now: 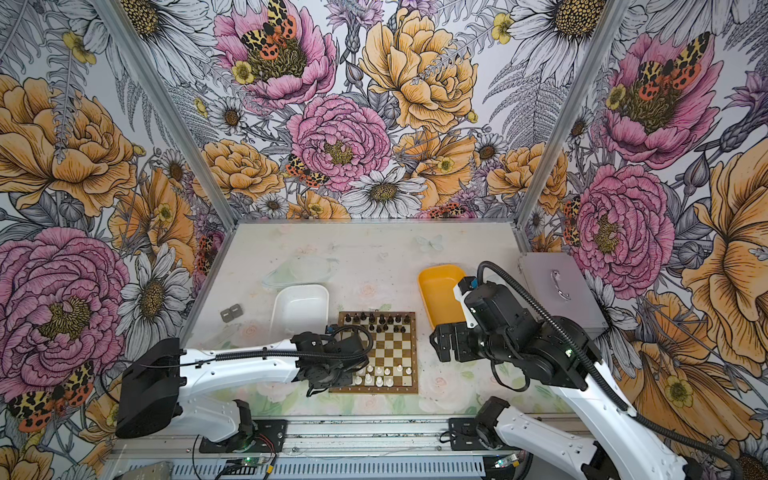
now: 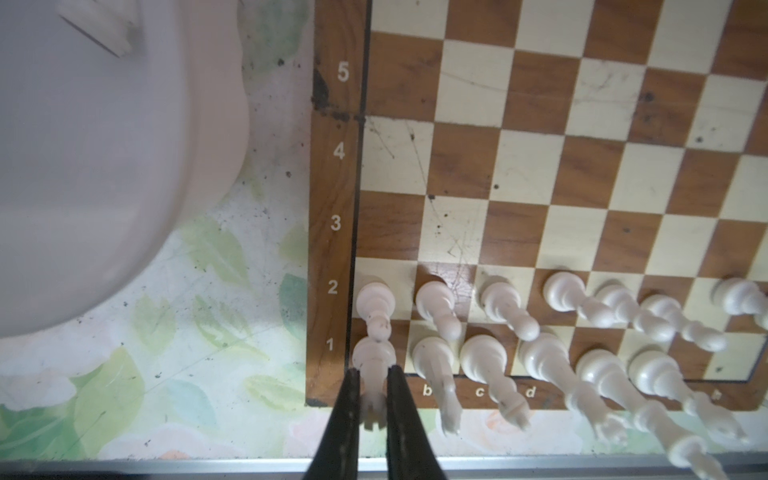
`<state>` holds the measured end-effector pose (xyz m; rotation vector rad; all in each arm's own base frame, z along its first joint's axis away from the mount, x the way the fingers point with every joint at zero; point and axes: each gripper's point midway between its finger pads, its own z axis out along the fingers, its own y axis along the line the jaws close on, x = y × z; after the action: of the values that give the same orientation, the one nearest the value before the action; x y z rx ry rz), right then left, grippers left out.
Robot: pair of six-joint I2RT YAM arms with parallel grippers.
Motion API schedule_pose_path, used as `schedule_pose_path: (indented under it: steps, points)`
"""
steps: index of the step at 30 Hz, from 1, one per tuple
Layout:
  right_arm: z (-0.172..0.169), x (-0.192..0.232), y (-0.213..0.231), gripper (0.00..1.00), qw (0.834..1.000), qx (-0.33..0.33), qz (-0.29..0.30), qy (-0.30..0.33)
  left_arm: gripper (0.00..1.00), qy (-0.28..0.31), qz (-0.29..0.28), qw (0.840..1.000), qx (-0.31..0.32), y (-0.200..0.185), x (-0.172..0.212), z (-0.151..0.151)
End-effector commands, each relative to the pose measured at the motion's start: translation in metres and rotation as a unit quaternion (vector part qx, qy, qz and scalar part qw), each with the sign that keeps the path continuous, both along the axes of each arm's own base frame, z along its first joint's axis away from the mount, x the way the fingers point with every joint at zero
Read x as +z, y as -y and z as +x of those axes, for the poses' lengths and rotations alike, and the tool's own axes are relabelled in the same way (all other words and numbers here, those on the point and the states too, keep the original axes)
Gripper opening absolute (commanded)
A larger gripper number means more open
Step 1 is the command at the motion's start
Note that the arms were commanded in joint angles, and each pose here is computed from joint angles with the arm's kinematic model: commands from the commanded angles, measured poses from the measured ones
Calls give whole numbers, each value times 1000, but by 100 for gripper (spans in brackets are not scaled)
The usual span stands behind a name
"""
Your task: Set up the chess pieces on the board
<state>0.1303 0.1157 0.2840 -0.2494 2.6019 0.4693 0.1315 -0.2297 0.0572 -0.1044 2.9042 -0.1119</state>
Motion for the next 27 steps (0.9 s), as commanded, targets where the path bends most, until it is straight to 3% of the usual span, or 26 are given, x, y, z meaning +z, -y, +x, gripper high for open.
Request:
schedule_pose_path:
  steps: [1, 10, 19, 27]
  points:
    - [1, 1, 4, 100, 1000, -8, -2, 7, 5, -3, -12, 1000, -2, 6, 3, 3]
    - [1, 1, 3, 100, 1000, -7, -3, 7, 8, -7, -12, 1000, -6, 8, 2, 1]
    - [0, 1, 4, 100, 1000, -9, -3, 8, 28, -3, -15, 1000, -3, 6, 5, 2]
    - [2, 3, 3, 100, 1000, -8, -4, 10, 31, 17, -20, 1000, 0, 3, 27, 8]
